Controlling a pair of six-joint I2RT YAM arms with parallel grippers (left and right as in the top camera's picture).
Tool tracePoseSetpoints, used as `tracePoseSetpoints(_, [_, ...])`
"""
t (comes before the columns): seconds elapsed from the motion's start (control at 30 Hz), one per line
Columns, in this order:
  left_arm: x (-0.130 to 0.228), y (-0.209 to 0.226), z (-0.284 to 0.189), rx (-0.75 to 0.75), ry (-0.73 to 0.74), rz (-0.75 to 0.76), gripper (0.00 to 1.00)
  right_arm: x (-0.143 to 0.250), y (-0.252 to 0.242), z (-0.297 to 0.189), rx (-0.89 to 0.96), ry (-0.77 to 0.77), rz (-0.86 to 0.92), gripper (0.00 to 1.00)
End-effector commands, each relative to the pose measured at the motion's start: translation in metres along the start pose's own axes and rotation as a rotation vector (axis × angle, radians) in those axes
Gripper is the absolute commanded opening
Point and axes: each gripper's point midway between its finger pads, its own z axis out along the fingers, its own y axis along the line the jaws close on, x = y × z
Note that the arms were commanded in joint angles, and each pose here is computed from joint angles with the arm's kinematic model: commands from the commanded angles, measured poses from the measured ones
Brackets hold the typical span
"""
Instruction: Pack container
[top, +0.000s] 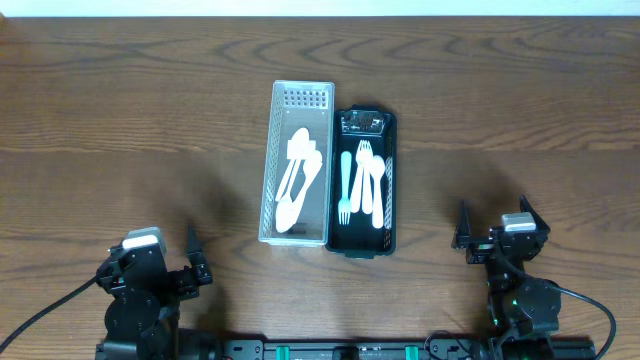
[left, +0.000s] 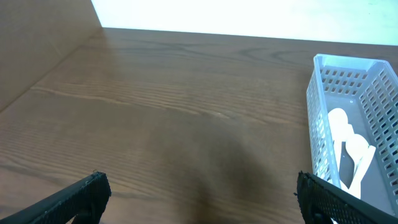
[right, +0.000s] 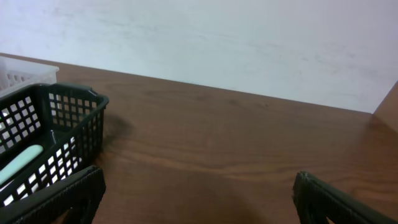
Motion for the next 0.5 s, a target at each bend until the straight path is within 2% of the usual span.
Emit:
tracePoseSetpoints(0.0, [0.002,0.0,0.0,0.003,0.005,0.01,0.98,0.0,0.003,0.0,-0.014,-0.002,-0.014,0.99])
tracePoseSetpoints(0.2, [0.018,0.001,0.007,-0.004,0.038,-0.006,0.98,0.0,0.003,0.0,-0.014,-0.002,-0.014,0.99])
tracePoseSetpoints(0.33, [0.019,0.0,0.029,-0.011,-0.069,-0.048,0.98,0.0,0.003,0.0,-0.014,-0.002,-0.014,0.99])
tracePoseSetpoints(0.47, [0.017,-0.018,0.049,0.076,-0.182,0.018,0.98,0.0,0.003,0.0,-0.014,-0.002,-0.014,0.99])
